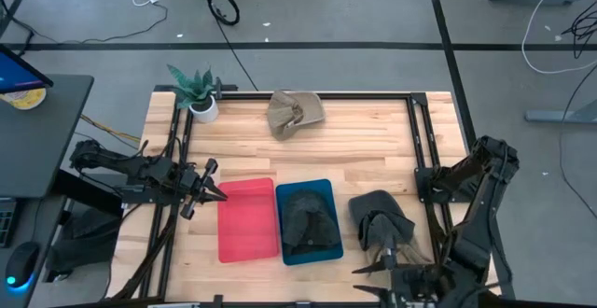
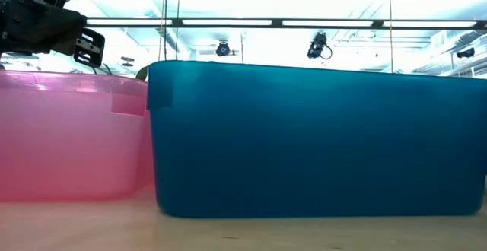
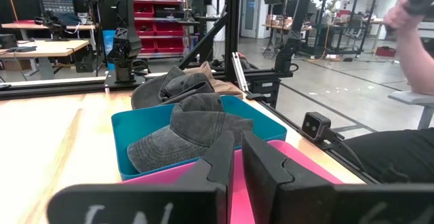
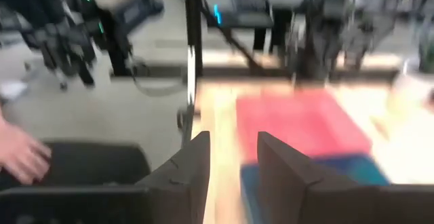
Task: Pick & Place hat
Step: Put the black cap into the blue bin
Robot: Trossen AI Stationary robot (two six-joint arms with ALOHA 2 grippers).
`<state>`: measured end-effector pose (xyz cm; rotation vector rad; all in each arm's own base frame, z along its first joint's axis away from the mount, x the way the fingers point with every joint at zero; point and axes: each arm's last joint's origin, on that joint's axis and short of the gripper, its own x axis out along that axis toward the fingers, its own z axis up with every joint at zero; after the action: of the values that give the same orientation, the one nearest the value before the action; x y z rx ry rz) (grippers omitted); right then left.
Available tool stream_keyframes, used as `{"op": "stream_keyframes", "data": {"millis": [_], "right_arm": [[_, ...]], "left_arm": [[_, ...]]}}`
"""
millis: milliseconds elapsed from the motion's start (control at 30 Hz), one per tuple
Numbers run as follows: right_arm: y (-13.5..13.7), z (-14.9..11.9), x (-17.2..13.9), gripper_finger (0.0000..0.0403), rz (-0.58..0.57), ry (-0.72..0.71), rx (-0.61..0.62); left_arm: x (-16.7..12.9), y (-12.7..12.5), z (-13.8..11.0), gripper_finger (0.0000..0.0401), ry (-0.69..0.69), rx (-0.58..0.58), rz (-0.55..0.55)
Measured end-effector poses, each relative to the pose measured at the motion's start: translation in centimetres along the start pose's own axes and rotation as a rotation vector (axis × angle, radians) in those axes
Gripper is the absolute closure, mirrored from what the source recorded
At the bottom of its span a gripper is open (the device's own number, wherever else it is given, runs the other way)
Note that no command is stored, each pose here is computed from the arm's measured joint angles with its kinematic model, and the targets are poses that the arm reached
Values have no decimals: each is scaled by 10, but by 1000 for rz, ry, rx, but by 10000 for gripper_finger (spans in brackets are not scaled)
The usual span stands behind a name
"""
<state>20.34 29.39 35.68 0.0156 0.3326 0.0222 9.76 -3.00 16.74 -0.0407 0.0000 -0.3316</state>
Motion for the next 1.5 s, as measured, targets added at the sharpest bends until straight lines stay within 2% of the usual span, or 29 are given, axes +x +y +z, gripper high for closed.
{"op": "stream_keyframes", "data": {"millis": [133,300,467,700,933,1300,1400,1500], "right_arm": [[-11,-17,9,277,20,216,94],[-14,-50,23,277,-25,521,182],[-12,-78,28,277,-131,708,159],[-19,-95,18,277,-328,796,183],[-13,-98,11,277,-291,793,146],[-13,-98,11,275,-300,787,148],[-16,-103,12,259,-312,804,126],[-23,-118,16,226,-345,870,116]], "left_arm": [[0,0,0,367,0,0,0],[0,0,0,367,0,0,0],[0,0,0,367,0,0,0],[0,0,0,367,0,0,0],[0,0,0,367,0,0,0],[0,0,0,367,0,0,0],[0,0,0,367,0,0,0],[0,0,0,367,0,0,0]]}}
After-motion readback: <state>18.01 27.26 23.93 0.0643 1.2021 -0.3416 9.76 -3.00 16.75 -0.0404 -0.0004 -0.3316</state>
